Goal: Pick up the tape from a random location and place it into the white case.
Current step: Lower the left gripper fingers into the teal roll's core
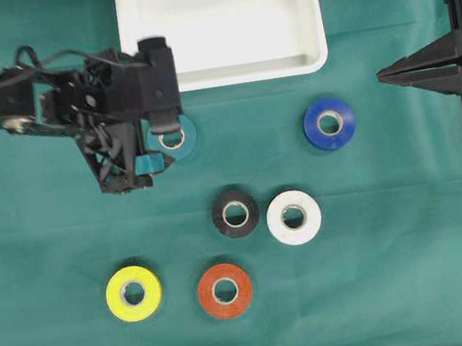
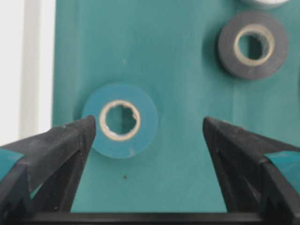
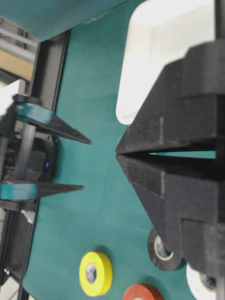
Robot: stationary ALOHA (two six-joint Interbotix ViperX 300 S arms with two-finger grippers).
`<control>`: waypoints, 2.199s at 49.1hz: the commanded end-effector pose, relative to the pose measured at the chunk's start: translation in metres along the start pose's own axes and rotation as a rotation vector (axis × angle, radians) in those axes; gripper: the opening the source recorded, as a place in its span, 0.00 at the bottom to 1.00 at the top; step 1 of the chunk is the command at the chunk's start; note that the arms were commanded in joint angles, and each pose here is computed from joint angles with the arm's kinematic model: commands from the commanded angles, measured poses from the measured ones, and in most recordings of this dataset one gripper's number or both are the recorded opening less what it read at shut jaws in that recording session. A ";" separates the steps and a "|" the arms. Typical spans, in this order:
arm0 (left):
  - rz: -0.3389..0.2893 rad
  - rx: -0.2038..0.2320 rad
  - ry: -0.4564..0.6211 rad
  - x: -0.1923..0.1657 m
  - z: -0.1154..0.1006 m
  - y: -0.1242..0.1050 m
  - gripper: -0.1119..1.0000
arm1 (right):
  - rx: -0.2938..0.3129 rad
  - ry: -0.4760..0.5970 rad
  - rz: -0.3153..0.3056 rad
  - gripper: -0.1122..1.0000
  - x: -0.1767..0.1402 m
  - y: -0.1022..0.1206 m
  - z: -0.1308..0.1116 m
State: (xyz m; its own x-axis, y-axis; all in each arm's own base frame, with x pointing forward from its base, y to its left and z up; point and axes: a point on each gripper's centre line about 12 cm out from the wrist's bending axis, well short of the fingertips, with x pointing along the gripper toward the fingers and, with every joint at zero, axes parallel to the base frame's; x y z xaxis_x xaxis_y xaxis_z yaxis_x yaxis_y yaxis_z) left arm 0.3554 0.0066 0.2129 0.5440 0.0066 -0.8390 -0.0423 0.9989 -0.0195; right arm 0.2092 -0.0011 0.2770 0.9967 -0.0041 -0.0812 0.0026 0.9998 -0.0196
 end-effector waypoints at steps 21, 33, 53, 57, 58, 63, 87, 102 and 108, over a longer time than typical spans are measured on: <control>-0.005 0.000 0.031 0.043 -0.009 -0.003 0.99 | 0.000 0.006 -0.001 0.10 0.005 0.000 0.002; -0.005 0.000 0.088 0.063 -0.020 -0.004 0.99 | 0.000 0.017 -0.001 0.10 0.007 0.000 -0.001; -0.009 -0.018 0.126 0.089 -0.038 -0.009 0.99 | 0.000 0.018 -0.004 0.10 0.007 -0.001 -0.001; -0.008 -0.023 0.134 0.094 -0.043 -0.009 0.99 | 0.001 0.020 -0.005 0.10 0.007 -0.001 -0.002; -0.007 -0.024 0.136 0.095 -0.044 -0.009 0.99 | 0.001 0.019 -0.005 0.10 0.007 -0.001 -0.001; -0.007 -0.026 0.137 0.099 -0.047 -0.009 0.99 | 0.000 0.018 -0.004 0.10 0.007 -0.001 -0.001; -0.006 -0.024 0.143 0.098 -0.049 -0.008 0.98 | 0.002 0.023 -0.004 0.10 0.008 -0.001 -0.002; -0.006 -0.021 0.139 0.097 -0.048 -0.008 0.65 | 0.002 0.028 -0.004 0.10 0.008 -0.001 -0.003; -0.006 -0.021 0.133 0.095 -0.047 -0.008 0.35 | 0.002 0.029 -0.004 0.10 0.009 -0.001 -0.003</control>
State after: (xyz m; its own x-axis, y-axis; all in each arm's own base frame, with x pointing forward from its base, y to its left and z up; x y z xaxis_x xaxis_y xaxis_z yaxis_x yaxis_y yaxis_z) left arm 0.3667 -0.0015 0.0985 0.4066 -0.0047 -0.9136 -0.0621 0.9975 -0.0328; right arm 0.2155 -0.0021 0.2678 0.9923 -0.0087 -0.1239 0.0065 0.9998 -0.0179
